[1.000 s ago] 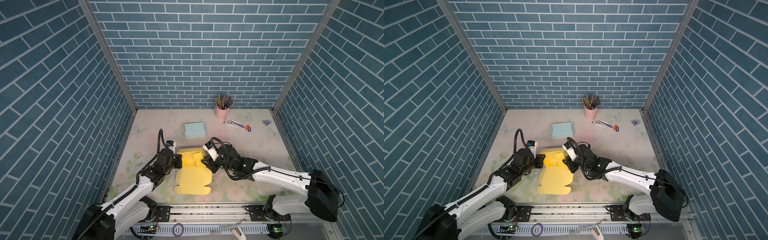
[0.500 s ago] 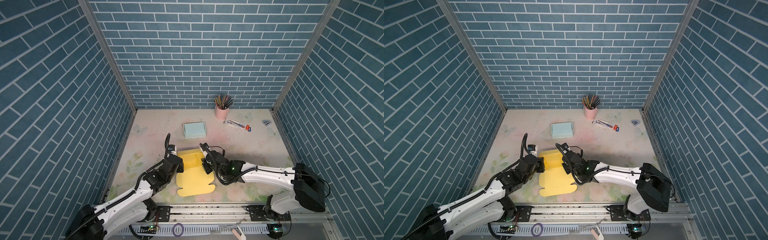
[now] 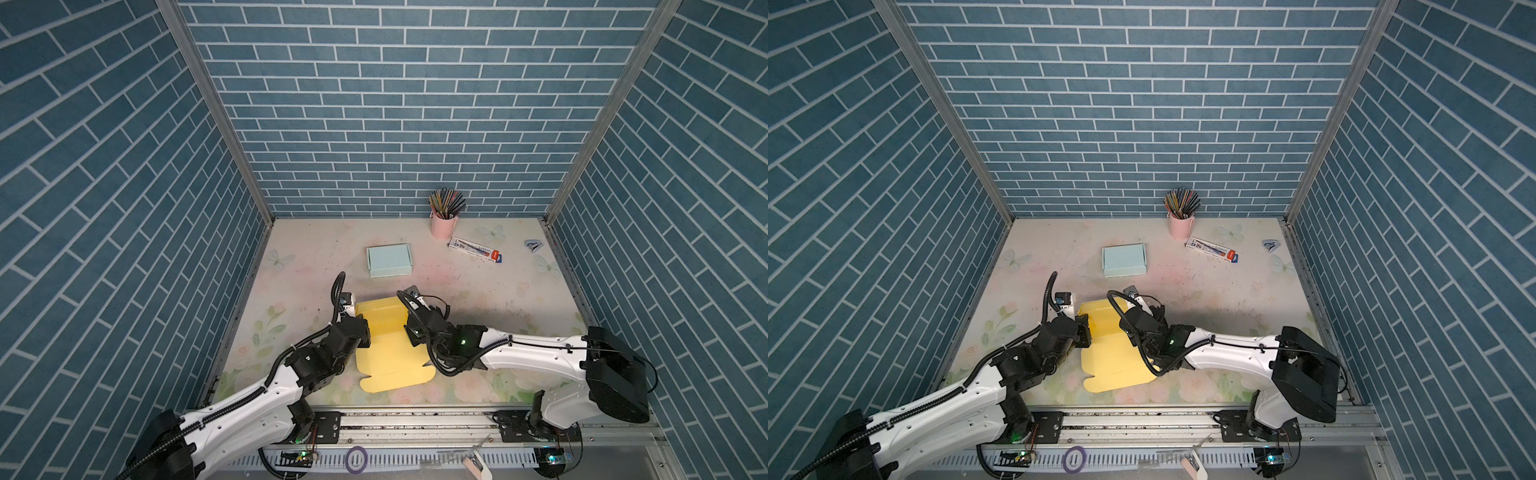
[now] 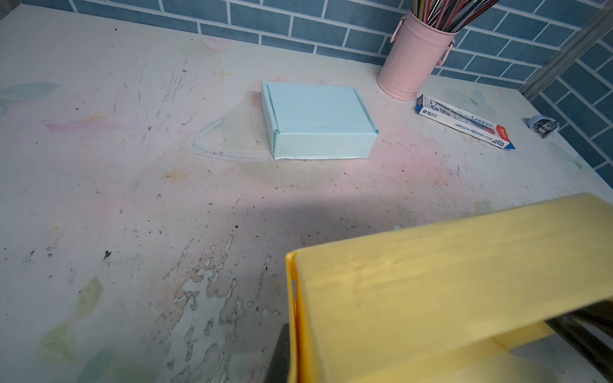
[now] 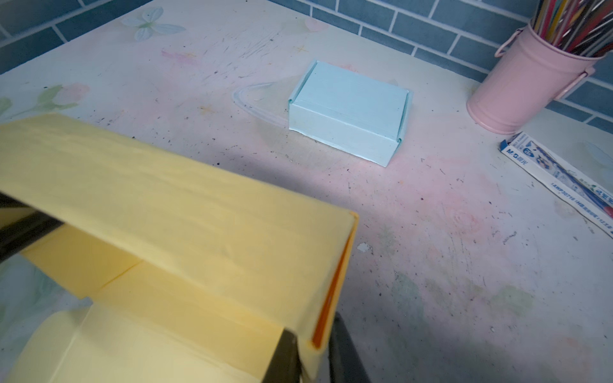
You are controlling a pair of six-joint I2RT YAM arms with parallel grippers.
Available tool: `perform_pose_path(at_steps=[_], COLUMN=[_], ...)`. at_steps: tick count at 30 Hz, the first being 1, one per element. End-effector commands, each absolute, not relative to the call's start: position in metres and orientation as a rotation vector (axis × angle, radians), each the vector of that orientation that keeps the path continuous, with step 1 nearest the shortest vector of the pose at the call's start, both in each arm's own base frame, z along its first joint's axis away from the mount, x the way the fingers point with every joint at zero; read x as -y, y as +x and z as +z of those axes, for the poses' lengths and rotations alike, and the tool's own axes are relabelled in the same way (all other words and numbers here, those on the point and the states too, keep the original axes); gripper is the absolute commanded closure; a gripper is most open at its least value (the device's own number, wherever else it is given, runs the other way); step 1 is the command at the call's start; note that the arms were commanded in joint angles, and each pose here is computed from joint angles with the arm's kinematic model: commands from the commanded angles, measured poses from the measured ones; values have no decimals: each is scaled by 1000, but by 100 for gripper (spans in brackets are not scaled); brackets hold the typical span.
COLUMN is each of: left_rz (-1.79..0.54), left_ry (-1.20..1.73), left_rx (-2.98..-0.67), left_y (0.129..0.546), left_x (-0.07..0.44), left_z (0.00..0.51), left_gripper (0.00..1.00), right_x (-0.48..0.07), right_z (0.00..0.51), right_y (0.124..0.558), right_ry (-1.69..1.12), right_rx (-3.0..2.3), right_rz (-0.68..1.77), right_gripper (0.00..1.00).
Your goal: Fold the paper box
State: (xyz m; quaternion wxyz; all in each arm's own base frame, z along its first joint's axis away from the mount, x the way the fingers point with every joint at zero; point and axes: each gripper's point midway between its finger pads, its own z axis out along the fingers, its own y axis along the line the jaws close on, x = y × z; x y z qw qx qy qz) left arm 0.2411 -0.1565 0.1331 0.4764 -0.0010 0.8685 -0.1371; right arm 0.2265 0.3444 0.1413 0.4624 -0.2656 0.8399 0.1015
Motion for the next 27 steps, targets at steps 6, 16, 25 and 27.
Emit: perform_pose_path(at_steps=[6,16,25,27], left_rz=[-456,-463,-454,-454], left_ry=[5,-6,-14,-14], left_rx=[-2052,-2030,-2018,-2015], left_y=[233,230,229,229], left_x=[180,177,173,172], left_z=[158,160,162,163], left_gripper=[97,97,97,97], right_x=[-340,-339,-341,-341], right_z=[140,139,128,125], right_y=[234,236,238,239], right_ry=[-587,-585,-617,-627], right_rx=[-2017,-1989,-1989,-1989], right_rz=[96,52,0,-17], right_gripper=[79,76,80,86])
